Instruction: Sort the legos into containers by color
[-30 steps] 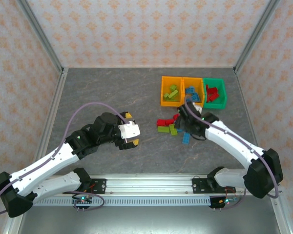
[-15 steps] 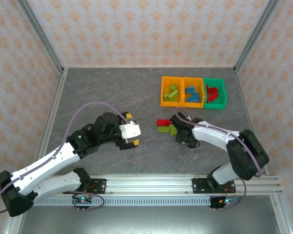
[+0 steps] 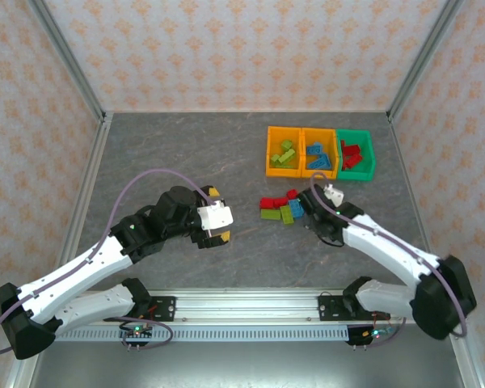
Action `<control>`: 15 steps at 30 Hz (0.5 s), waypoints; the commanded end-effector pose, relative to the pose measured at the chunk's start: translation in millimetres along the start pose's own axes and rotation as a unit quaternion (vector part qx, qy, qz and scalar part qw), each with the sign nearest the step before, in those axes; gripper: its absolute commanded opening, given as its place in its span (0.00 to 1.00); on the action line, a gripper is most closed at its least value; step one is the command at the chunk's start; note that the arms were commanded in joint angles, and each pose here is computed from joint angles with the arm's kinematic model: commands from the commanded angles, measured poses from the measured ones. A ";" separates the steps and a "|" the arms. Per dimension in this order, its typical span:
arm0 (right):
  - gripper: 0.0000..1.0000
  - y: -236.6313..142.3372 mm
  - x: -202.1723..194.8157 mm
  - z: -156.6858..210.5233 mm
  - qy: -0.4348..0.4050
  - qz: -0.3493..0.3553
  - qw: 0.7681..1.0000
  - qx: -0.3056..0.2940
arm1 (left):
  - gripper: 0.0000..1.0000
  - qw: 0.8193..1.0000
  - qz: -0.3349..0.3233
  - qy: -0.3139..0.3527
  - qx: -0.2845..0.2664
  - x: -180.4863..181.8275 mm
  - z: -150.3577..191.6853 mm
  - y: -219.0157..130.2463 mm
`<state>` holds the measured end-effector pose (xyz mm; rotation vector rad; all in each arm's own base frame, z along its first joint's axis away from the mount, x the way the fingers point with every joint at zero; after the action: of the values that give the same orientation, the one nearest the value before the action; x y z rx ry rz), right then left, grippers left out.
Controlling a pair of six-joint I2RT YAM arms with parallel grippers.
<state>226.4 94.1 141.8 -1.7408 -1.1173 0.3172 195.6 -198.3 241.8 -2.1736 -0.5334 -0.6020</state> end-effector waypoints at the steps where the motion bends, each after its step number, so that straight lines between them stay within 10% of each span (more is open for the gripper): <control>1: 0.29 -24.4 4.5 -50.6 0.009 -0.009 0.996 -0.092 | 1.00 1.000 0.007 0.006 -0.004 -2.0 0.6 3.0; 15: 0.34 70.5 87.2 -186.1 -0.016 0.022 0.998 -0.059 | 1.00 1.000 -0.012 0.001 -0.002 5.9 -2.3 -8.9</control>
<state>412.2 49.8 192.1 -1.8867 -1.1152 0.2702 195.7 -198.2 240.1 -2.1696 -0.5291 -0.5953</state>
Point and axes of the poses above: each hand's point on the last joint's axis, 136 mm out from that joint toward the fingers, its own y axis out along the fingers, its own x axis along the line the jaws close on, z = x × y, the point moved 4 cm from there along -y, back along the fingers, and after that the axes turned 13 degrees about y, right-handed, at the moved point
